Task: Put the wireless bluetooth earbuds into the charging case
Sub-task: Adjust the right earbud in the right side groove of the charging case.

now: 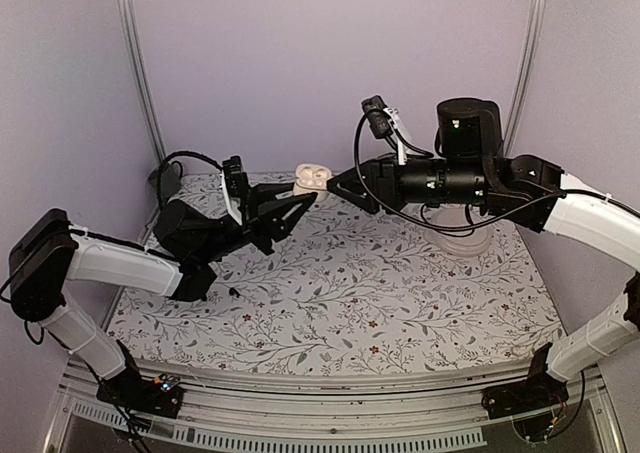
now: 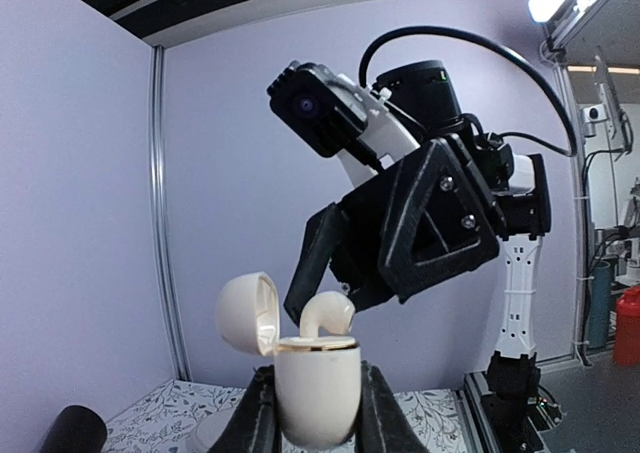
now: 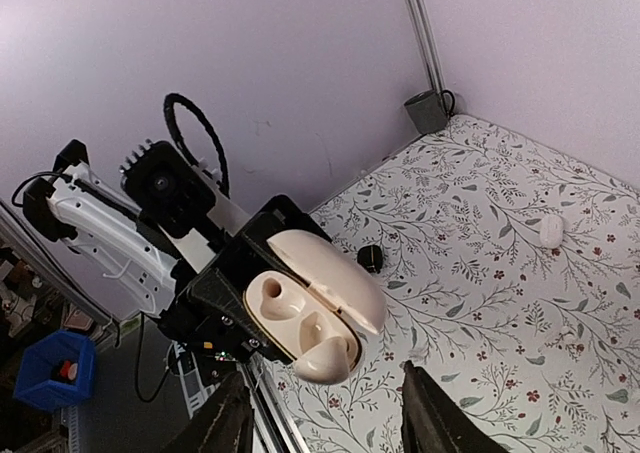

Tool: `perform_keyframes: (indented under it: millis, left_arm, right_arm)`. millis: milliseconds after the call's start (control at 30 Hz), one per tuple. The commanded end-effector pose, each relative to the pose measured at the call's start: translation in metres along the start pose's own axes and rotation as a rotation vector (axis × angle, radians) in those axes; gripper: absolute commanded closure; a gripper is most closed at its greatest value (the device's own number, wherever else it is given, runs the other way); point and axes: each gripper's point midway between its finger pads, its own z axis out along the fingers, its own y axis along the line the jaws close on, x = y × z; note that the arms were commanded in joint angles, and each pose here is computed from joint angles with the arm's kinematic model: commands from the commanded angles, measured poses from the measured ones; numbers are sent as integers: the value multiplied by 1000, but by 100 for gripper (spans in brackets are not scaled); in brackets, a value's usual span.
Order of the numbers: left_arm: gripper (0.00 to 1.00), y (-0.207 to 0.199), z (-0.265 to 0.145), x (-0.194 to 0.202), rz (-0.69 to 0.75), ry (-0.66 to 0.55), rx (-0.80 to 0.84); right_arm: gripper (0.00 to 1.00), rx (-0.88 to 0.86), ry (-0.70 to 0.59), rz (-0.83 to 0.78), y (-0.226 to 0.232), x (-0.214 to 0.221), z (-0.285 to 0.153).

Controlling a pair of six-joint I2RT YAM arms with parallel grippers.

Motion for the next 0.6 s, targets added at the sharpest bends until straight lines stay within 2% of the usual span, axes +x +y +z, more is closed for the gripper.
perform_keyframes:
  millis: [0,100,200,567]
  left_arm:
    - [100,-3,1,-18,-41,-41,62]
    - [100,-5,0,-19,-76,-37,86]
    - [100,-7,1,-21,-120,-32,123]
    - [100,-11,4,-28,-246,-54,190]
  right_arm:
    - [48,-60,-40,-88,10,-13,-26]
    - [49,-62,-46,-122,10,-13,-31]
    - [53,-53,-19,-150,7,-5,-27]
    - [57,-86,-36,-230,12,3,-22]
